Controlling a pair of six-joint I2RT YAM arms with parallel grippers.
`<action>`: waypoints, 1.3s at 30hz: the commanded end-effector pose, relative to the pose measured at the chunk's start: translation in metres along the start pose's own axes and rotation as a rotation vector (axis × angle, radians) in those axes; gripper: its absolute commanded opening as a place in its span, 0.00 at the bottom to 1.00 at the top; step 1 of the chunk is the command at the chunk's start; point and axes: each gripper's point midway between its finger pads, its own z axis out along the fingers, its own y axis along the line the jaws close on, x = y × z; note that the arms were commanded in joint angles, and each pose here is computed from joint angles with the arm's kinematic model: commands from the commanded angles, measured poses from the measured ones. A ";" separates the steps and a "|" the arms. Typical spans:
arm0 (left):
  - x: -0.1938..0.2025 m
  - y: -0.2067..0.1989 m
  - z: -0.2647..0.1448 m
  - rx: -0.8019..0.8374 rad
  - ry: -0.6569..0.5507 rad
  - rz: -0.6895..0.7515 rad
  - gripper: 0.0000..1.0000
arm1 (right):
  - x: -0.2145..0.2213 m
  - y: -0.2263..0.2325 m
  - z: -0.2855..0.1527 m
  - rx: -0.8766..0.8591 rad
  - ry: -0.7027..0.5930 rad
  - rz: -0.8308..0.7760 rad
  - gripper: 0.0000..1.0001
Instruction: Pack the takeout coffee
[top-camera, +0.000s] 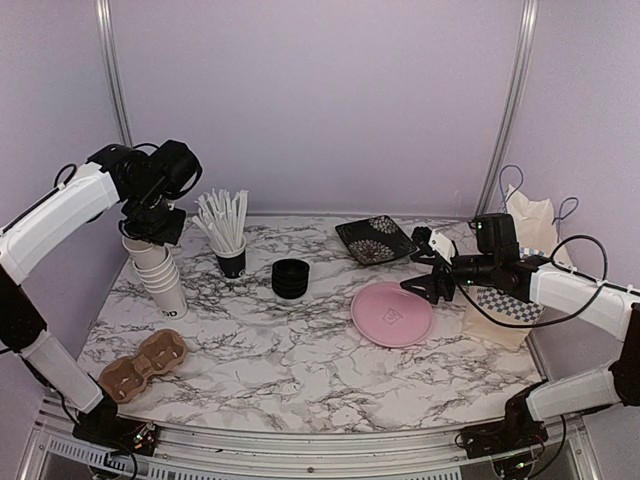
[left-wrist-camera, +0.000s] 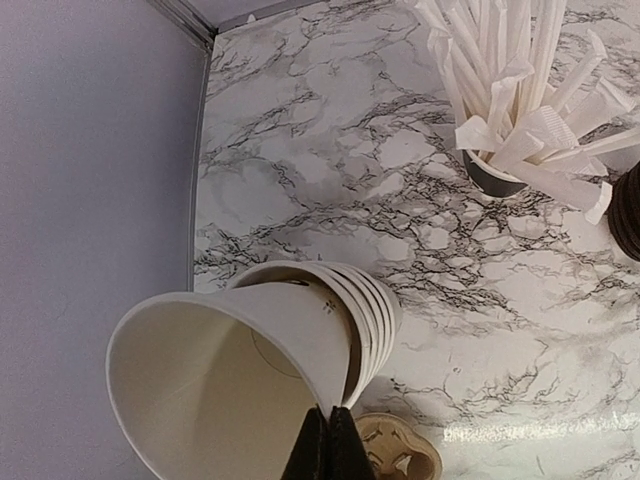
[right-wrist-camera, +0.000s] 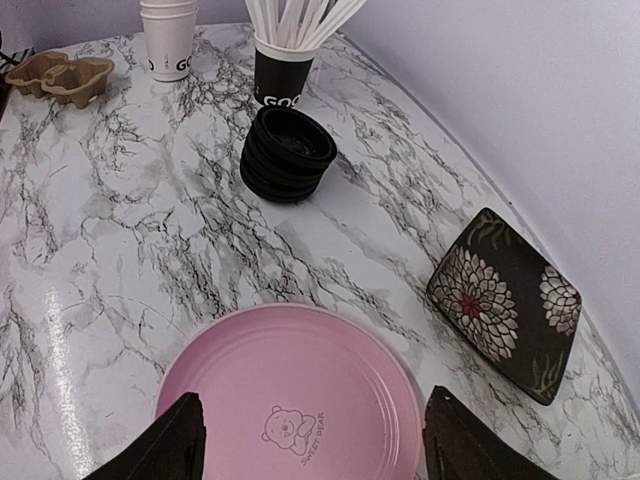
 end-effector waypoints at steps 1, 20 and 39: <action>-0.001 0.010 -0.017 0.014 -0.016 -0.024 0.00 | -0.001 0.000 -0.003 -0.001 -0.003 -0.006 0.72; 0.019 -0.168 -0.151 0.436 -0.235 0.433 0.00 | -0.001 0.004 0.002 -0.049 -0.005 0.029 0.74; 0.148 -0.366 -0.139 0.644 -0.195 0.995 0.00 | 0.011 -0.012 0.007 0.029 0.043 0.048 0.73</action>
